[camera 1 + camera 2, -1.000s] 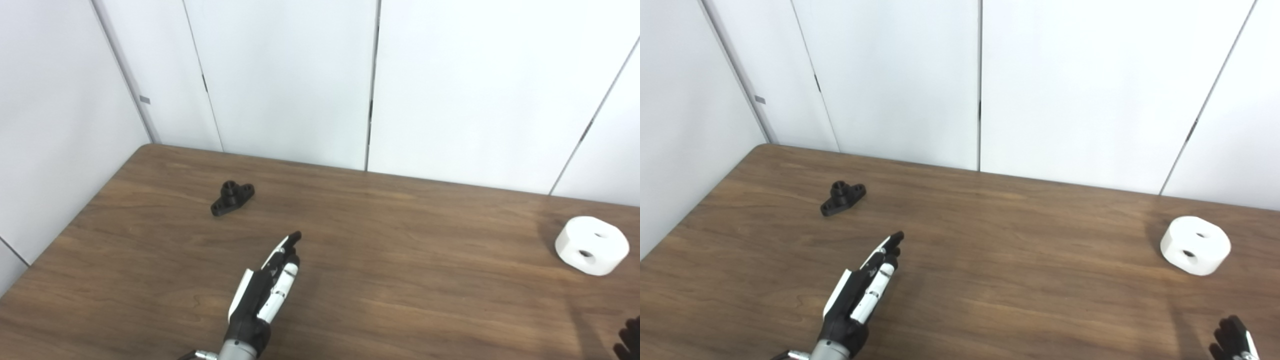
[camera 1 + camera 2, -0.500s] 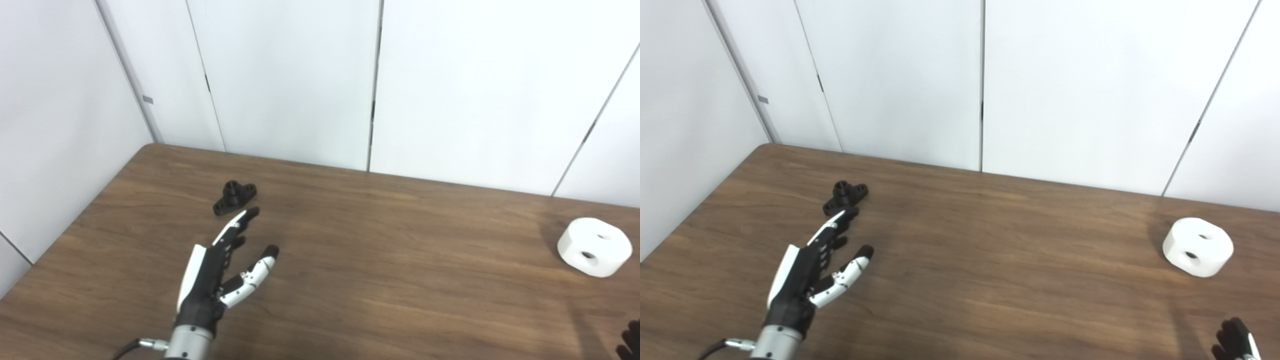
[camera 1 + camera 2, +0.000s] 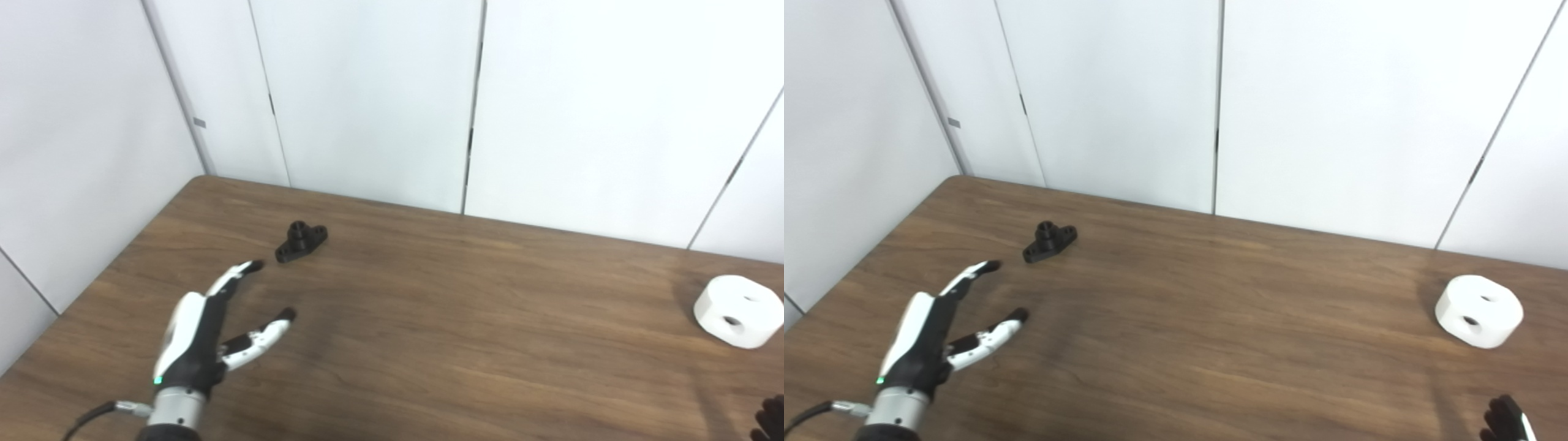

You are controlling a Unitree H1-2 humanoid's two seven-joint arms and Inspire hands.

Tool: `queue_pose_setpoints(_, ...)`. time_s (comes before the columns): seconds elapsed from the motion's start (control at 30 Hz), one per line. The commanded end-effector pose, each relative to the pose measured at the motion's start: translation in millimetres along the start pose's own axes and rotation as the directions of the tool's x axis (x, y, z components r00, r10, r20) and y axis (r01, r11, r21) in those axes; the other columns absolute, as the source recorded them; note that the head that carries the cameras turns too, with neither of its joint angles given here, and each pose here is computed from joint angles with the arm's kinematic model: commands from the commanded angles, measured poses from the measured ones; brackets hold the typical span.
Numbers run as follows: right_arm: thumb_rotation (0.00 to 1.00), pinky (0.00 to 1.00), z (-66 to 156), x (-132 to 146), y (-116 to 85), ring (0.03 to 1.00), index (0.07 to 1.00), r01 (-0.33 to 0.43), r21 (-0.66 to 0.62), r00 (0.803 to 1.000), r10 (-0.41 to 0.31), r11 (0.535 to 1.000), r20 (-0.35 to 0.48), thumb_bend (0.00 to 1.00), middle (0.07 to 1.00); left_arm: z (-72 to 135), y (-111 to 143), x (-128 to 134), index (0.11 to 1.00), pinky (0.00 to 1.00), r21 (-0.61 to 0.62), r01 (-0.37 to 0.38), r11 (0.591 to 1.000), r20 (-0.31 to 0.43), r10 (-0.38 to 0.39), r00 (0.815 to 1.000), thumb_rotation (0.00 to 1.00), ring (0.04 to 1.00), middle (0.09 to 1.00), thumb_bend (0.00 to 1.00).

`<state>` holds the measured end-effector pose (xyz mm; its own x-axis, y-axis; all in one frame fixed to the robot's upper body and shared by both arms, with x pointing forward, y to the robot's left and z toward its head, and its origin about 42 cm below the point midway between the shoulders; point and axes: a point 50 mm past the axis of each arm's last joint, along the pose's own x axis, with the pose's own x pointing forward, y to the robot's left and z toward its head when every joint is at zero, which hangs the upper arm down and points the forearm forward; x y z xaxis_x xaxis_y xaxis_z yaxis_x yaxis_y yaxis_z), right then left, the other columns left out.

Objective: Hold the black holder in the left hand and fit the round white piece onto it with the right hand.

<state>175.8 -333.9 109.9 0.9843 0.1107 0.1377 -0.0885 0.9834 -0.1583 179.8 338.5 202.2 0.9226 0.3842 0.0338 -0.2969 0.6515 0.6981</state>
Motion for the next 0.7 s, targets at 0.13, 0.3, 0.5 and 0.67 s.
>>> queue_pose_setpoints(0.13, 1.0, 1.0, -17.1, -11.0, 2.9, 1.0, 1.0, 0.013, 0.024, 0.997, -0.011, 1.0, -0.077, 0.66, 1.0, -1.8, -2.0, 20.6, 0.874, 0.86, 0.072, -0.06, 0.996, 0.025, 0.058, 0.998, 0.34, 0.936, 0.939, 0.74)
queue_pose_setpoints(0.3, 1.0, 1.0, -17.1, -11.6, 3.5, 1.0, 1.0, 0.015, 0.017, 0.996, -0.014, 1.0, -0.083, 0.66, 1.0, -6.3, -7.6, 38.6, 0.878, 0.86, 0.135, -0.08, 0.988, 0.008, 0.079, 0.997, 0.39, 0.947, 0.936, 0.77)
queue_pose_setpoints(0.5, 1.0, 1.0, -17.6, -11.8, 4.7, 1.0, 1.0, 0.014, 0.022, 0.996, -0.012, 1.0, -0.084, 0.64, 1.0, -8.1, -11.5, 62.7, 0.867, 0.84, 0.183, -0.089, 0.979, 0.009, 0.089, 0.996, 0.41, 0.944, 0.935, 0.79)
queue_pose_setpoints(0.67, 1.0, 1.0, -16.0, -12.8, 6.2, 1.0, 1.0, 0.011, 0.02, 0.996, -0.009, 1.0, -0.087, 0.64, 1.0, -6.3, -14.6, 83.6, 0.856, 0.83, 0.199, -0.085, 0.976, -0.007, 0.088, 0.996, 0.43, 0.94, 0.928, 0.81)
